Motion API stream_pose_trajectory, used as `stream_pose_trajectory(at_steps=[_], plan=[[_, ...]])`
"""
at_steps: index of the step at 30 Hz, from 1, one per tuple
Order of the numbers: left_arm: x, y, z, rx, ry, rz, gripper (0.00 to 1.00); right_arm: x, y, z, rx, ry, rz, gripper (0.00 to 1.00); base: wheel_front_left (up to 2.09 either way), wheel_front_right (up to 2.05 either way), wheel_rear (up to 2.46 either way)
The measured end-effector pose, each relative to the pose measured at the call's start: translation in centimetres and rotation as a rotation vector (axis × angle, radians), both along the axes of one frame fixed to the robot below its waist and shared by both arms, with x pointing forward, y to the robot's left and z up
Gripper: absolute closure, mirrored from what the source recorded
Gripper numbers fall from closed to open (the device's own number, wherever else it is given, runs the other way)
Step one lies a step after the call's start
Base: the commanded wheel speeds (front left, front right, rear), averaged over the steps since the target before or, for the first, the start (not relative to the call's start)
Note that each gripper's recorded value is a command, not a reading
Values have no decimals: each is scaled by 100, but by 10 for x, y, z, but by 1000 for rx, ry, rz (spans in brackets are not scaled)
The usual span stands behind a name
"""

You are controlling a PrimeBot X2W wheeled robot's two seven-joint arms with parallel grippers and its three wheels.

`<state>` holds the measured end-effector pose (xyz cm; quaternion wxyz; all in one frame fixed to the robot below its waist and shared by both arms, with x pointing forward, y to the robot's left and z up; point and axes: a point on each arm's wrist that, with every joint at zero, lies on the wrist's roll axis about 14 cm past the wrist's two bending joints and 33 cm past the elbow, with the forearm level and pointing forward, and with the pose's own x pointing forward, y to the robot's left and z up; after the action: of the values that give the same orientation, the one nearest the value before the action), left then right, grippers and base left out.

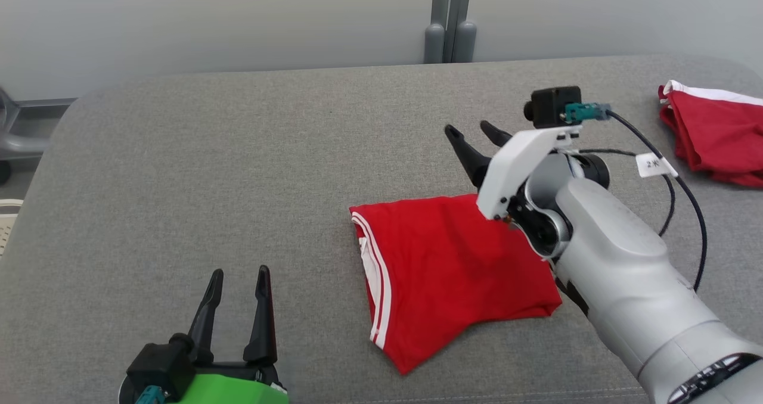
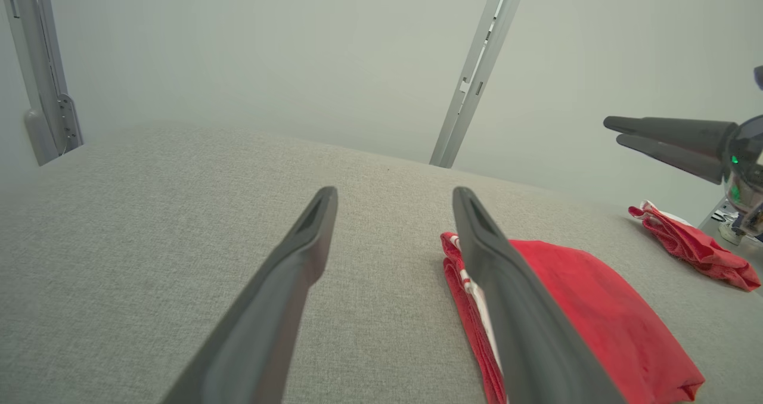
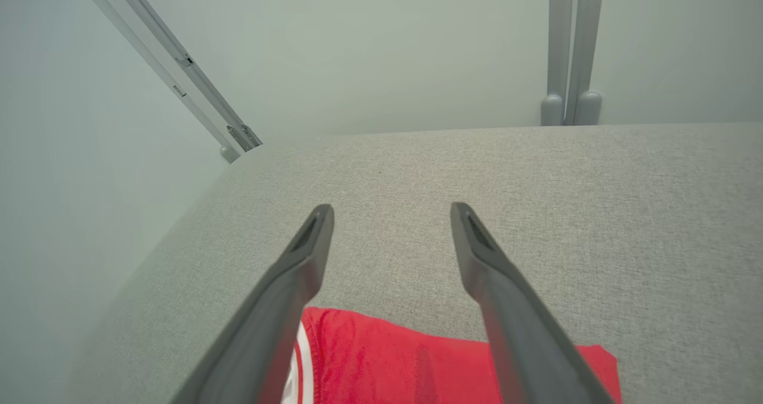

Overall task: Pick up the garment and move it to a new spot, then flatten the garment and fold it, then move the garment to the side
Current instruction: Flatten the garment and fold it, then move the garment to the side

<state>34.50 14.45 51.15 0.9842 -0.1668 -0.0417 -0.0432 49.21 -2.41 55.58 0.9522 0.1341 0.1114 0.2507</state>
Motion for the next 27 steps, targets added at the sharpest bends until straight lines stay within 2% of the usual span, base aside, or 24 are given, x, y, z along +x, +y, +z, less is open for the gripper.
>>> stream_pose_trajectory(at_steps=[4,15,19,27], plan=[[2,-8,-3,2,12,-24,0,-6,-33,-36,-63,42,-48,0,0,0,0],[11,-10,-12,33,41,-46,0,-23,-94,-96,-163,179,-113,0,0,0,0],[15,-8,-13,42,43,-41,0,-29,-100,-115,-189,264,-99,0,0,0,0],[15,5,-14,55,52,-1,0,-37,-93,-137,-236,416,-1,0,0,0,0]])
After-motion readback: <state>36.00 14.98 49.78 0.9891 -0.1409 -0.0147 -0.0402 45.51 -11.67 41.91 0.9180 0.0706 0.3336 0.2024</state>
